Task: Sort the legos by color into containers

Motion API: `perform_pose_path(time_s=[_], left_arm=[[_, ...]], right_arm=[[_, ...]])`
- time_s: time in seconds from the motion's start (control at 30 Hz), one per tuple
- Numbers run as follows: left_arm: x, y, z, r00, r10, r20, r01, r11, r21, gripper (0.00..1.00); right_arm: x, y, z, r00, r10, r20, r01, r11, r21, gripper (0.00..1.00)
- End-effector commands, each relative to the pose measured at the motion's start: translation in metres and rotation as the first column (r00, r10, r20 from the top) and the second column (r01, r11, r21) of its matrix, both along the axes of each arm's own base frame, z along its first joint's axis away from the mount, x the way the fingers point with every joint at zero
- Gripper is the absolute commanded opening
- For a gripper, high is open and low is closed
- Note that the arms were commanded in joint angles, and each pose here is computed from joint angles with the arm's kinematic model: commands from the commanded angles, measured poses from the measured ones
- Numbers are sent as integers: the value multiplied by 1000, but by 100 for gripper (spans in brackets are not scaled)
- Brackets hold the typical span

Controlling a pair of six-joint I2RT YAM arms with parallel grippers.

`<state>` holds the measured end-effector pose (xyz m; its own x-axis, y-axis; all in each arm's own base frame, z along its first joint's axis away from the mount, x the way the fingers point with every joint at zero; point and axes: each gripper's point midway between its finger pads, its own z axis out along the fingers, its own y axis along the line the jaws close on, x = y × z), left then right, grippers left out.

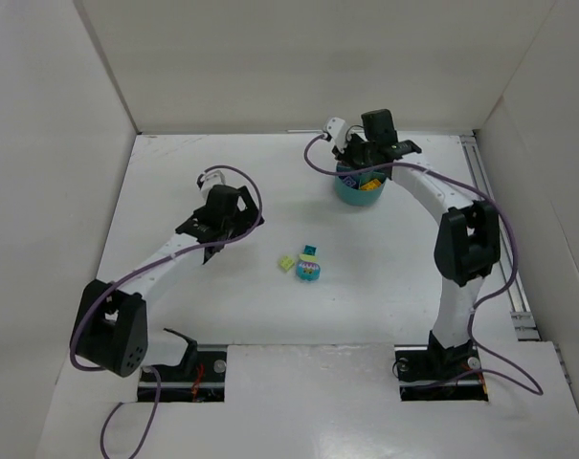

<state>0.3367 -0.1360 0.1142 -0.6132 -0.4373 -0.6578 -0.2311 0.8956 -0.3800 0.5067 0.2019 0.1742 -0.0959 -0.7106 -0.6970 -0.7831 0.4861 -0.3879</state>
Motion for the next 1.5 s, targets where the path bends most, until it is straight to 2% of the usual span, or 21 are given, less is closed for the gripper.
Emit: perform_pose_path(time_s=[0.0,0.4,0.43,0.67,0.83,1.2,1.33,1.37,1.4,1.47], left_arm=[[20,-7,22,997,-26,67,27,1000,-13,100],[29,-17,13,996,-75,39,76,997,-3,100],[29,-17,13,996,-75,39,76,997,-3,100],[29,-18,13,996,-82,38,83,997,-9,100],[28,-18,17,996,-82,46,83,997,-12,100],[15,-21,18,992,-123,35,124,992,-31,100],[5,-21,15,989,-146,25,147,989,-36,100],[2,-20,9,989,-146,13,147,989,-32,100],[2,-19,14,989,-146,26,147,988,-36,100],[-5,-22,17,986,-163,35,165,985,-45,100]], right_arm=[[19,-4,25,998,-13,64,15,1000,-19,1],[45,-28,15,992,-103,71,108,992,-67,1],[47,-33,15,992,-106,75,112,991,-73,4],[54,-35,14,989,-120,86,127,989,-80,8],[55,-34,9,990,-120,78,126,988,-84,22],[54,-33,38,985,-115,130,123,991,-55,39],[31,-23,48,988,-82,127,89,995,-51,48],[19,-10,39,992,-53,117,60,997,-55,57],[7,-7,56,988,-42,146,49,998,-42,62],[-16,9,57,989,-2,149,6,1000,-24,74]])
